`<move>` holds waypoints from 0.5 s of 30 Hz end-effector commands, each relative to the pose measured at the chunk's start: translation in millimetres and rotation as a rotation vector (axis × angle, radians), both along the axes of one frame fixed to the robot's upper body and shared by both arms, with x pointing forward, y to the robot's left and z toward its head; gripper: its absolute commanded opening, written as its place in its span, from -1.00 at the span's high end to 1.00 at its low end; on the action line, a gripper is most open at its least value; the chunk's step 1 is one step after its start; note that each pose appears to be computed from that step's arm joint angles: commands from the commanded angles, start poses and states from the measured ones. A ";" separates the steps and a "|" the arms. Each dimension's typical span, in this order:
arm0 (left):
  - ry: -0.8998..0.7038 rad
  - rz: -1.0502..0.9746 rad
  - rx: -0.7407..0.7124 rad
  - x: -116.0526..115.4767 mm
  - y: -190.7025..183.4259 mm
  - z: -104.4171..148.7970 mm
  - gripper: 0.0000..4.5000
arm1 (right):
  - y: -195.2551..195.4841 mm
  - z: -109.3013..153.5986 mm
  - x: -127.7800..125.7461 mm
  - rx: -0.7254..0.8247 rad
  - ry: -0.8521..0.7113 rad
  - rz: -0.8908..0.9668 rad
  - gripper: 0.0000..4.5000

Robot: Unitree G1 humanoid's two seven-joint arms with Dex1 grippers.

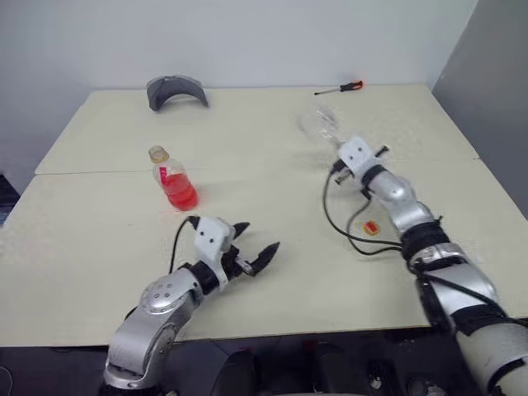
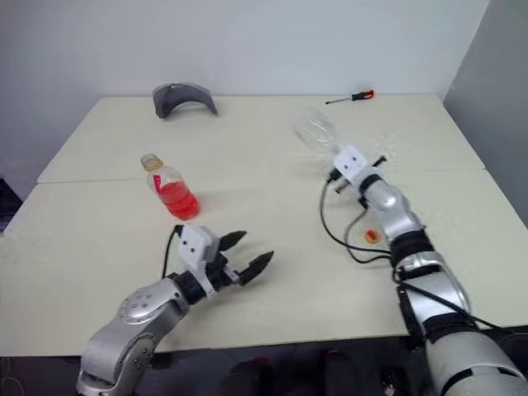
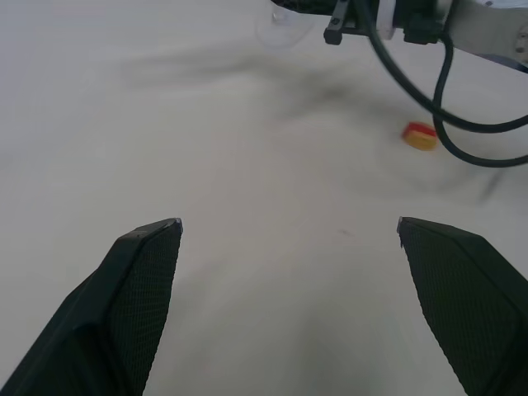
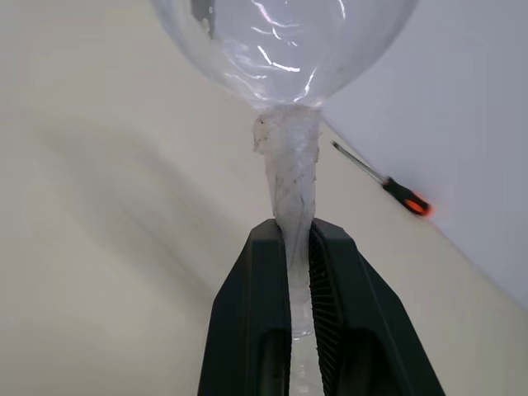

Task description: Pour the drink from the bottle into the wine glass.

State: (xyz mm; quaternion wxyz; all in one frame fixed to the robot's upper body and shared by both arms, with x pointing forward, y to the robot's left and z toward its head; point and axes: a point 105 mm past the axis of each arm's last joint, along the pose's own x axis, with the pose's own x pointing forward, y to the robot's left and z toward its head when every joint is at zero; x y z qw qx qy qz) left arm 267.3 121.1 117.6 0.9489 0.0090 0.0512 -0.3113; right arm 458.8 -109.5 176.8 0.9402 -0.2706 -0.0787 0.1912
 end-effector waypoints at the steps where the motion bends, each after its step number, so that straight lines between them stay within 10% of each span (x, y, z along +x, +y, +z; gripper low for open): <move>1: -0.024 0.057 -0.025 -11.9 9.2 10.0 -1.00 | 29.4 32.5 -5.5 0.291 0.031 0.063 0.96; 15: -0.026 0.245 0.015 -33.3 39.5 9.2 -1.00 | 97.1 -31.4 -40.3 0.454 0.266 0.151 0.96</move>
